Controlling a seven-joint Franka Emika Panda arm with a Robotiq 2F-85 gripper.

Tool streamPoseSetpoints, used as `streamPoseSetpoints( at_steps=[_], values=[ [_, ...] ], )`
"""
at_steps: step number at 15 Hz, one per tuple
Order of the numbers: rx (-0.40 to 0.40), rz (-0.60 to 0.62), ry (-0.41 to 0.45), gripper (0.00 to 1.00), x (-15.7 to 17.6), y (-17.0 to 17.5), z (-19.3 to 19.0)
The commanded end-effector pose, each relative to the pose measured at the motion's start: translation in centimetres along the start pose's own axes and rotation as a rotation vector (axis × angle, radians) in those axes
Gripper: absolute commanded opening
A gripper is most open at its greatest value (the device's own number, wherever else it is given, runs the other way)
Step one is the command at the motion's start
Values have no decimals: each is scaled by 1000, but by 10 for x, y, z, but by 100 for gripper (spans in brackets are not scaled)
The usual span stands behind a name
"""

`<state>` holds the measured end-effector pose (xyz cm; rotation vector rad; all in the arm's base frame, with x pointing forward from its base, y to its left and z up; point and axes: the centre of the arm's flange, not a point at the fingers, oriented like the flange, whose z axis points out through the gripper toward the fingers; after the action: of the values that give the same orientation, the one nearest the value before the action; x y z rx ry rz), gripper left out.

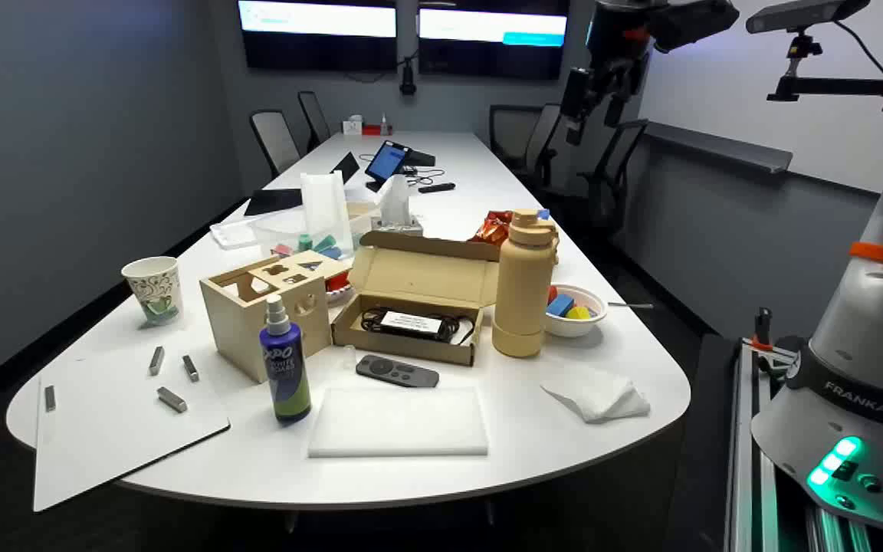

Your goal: Turn the lid on the beige bottle.

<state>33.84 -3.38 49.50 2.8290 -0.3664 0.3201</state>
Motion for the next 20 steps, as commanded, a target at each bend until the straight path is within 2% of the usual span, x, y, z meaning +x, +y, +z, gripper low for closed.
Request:
streamPoseSetpoints(
  at_steps=[1, 17, 20],
  values=[
    [0, 0, 1, 100, 0, 0, 0],
    [0, 0, 1, 100, 0, 0, 0],
    [-17, -49, -17, 100, 4, -12, 1]
  ],
)
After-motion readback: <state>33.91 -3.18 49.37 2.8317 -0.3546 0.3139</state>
